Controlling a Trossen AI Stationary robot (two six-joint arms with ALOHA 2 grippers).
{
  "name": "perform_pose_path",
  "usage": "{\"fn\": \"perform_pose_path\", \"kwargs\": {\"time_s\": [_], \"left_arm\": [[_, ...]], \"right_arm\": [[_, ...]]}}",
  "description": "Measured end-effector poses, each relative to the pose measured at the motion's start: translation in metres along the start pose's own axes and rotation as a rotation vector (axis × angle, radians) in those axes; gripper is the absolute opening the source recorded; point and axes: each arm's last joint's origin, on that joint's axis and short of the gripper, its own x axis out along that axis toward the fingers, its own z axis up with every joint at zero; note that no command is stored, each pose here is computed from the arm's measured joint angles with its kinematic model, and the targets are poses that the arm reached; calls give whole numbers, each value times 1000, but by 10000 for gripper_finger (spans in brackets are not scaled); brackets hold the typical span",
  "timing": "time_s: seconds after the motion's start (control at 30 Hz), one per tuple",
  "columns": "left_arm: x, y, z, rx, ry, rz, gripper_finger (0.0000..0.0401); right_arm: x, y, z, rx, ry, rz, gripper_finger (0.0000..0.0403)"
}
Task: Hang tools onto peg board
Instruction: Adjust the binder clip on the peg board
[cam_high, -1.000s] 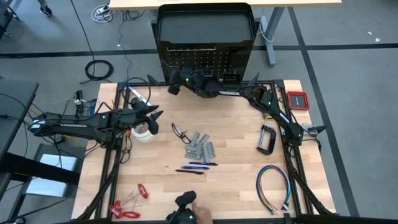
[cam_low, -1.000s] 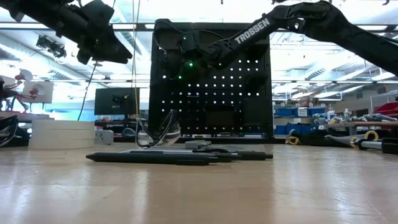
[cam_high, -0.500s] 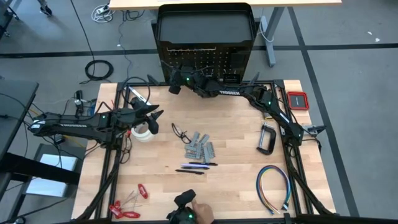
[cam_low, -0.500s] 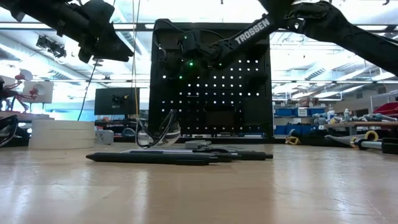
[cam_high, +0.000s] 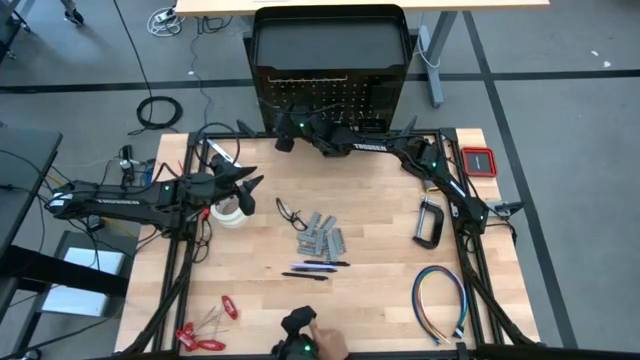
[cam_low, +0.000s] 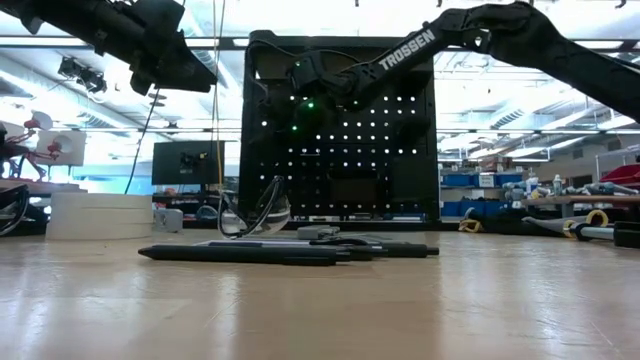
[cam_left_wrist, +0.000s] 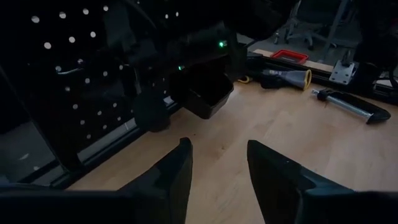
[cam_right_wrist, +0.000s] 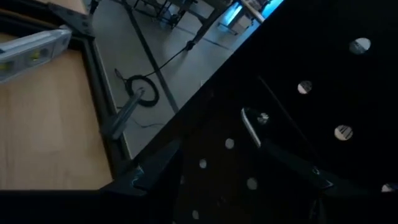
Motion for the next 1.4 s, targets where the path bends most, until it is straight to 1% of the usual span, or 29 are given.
{"fn": "perform_pose_path", "kwargs": {"time_s": [0.2,0.37,0.47,0.57,0.63,0.73,0.87,1.03,1.27,1.4], "left_arm": [[0,0,0,0,0,0,158],[0,0,0,0,0,0,158],[0,0,0,1,1,0,158],[0,0,0,4,1,4,158],[0,0,0,5,-1,15,158],[0,1,0,5,-5,31,158],[0,1,0,5,-6,39,158],[0,1,0,5,-7,40,158],[0,1,0,5,-7,40,158],[0,1,0,5,-7,40,158]], "right_arm": [[-6,13,8,-18,-21,29,215],[-5,4,15,-9,-48,-5,215],[-5,-5,20,-61,-61,-27,215],[-2,-12,17,-140,-51,-40,207],[-1,-15,11,-200,-17,-30,194],[1,-18,7,-285,19,-31,164],[1,-20,5,-349,46,-59,120],[2,-20,5,-358,46,-62,76],[2,-21,4,-362,37,-48,24],[2,-21,4,-354,37,-48,8]]}}
